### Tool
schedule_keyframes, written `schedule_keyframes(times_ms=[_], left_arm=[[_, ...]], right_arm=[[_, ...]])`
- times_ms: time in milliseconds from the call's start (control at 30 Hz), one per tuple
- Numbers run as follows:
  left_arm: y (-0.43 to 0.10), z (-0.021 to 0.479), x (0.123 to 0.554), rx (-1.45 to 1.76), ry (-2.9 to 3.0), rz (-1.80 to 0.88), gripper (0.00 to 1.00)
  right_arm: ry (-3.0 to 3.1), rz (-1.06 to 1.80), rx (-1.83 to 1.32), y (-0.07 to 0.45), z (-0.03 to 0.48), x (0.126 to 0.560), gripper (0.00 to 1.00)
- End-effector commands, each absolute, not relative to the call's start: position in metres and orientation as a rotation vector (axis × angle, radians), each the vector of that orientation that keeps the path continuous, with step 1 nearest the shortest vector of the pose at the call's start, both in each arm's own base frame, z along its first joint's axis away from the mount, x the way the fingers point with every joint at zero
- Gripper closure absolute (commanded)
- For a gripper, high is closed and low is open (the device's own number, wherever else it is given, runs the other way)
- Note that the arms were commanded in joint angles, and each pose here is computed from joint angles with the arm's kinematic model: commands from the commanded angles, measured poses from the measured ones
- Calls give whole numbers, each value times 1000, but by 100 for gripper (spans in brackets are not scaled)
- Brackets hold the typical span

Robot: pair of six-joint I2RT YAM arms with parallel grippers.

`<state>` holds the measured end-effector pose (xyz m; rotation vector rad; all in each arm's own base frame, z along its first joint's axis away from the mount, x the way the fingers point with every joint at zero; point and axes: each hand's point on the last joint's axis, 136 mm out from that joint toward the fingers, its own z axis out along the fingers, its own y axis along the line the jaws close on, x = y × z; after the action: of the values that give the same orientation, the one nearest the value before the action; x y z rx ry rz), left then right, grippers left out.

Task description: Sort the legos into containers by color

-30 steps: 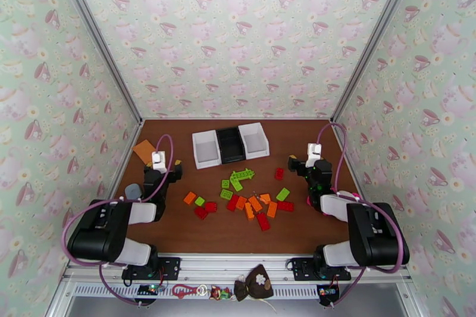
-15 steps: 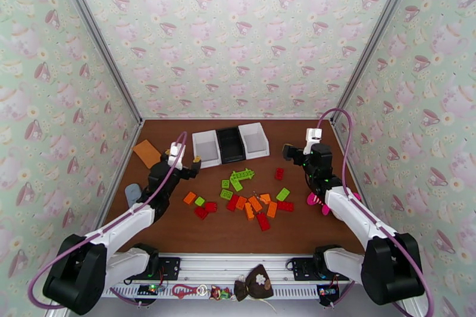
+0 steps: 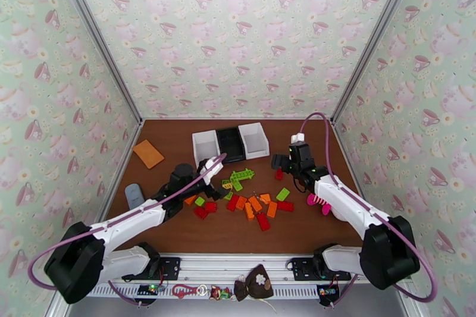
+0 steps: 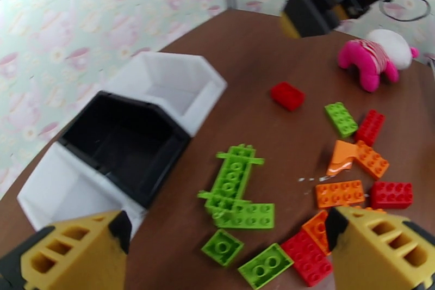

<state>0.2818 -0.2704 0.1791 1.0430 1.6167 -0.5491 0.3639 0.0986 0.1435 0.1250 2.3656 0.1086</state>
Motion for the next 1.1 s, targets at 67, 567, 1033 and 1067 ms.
schedule_keyframes(times_ms=[67, 567, 1033, 1067], left_arm=[[-299, 174, 270, 1146, 1553, -646, 0], [-305, 159, 262, 1178, 1577, -674, 0], [-307, 159, 261, 1179, 1579, -669, 0], [-307, 160, 261, 1179, 1578, -669, 0]], right_arm=[[2494, 21, 176, 101, 117, 365, 1], [2663, -34, 157, 113, 46, 378, 12], [2681, -13, 147, 116, 39, 377, 66], [2680, -16, 141, 116, 40, 376, 68]])
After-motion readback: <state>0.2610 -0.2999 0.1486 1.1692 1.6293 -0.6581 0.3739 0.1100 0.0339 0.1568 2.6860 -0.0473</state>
